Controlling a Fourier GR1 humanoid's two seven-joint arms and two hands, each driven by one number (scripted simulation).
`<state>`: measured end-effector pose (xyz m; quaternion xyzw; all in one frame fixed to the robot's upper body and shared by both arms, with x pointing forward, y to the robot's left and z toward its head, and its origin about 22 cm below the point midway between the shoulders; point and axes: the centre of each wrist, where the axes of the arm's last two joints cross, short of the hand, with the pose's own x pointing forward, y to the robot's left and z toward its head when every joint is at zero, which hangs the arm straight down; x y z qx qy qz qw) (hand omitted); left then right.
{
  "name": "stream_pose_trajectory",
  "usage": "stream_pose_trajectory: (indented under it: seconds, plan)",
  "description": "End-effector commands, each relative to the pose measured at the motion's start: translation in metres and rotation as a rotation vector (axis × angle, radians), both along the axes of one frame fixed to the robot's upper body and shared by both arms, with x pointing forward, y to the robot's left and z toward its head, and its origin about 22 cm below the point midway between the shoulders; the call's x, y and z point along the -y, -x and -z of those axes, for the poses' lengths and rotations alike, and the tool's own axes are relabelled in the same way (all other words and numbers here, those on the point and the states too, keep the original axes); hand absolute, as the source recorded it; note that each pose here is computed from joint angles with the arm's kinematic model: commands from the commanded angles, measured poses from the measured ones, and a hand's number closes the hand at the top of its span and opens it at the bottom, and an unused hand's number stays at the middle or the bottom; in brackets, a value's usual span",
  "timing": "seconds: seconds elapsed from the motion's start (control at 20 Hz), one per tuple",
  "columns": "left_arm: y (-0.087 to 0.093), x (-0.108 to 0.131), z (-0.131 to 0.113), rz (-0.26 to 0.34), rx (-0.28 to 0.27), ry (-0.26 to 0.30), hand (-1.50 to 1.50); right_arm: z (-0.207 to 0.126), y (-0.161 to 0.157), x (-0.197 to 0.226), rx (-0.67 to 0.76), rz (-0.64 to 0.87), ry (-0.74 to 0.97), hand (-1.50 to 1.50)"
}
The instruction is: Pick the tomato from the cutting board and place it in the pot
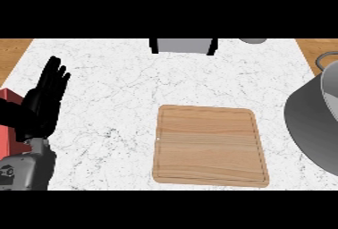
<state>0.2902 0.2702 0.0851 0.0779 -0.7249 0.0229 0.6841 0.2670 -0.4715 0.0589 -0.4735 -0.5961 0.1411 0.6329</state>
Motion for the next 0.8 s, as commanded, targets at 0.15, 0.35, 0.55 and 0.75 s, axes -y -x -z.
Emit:
stream_pose_trajectory:
  seconds: [0.15, 0.35, 0.55, 0.75]
  plan:
    - [0.005, -0.003, 0.000, 0.002, -0.006, 0.004, 0.00, 0.030, -0.007, -0.007, 0.239, -0.016, -0.344, -1.50]
    - [0.002, 0.003, -0.006, -0.002, -0.011, 0.010, 0.00, 0.019, 0.009, 0.023, 0.325, -0.018, -0.444, -1.50]
    - [0.011, -0.016, 0.007, -0.027, -0.001, -0.009, 0.00, 0.006, 0.042, 0.066, 0.390, 0.003, -0.480, -1.50]
    - [0.009, 0.001, 0.001, -0.014, -0.004, -0.019, 0.00, -0.008, 0.064, 0.100, 0.368, -0.035, -0.509, -1.50]
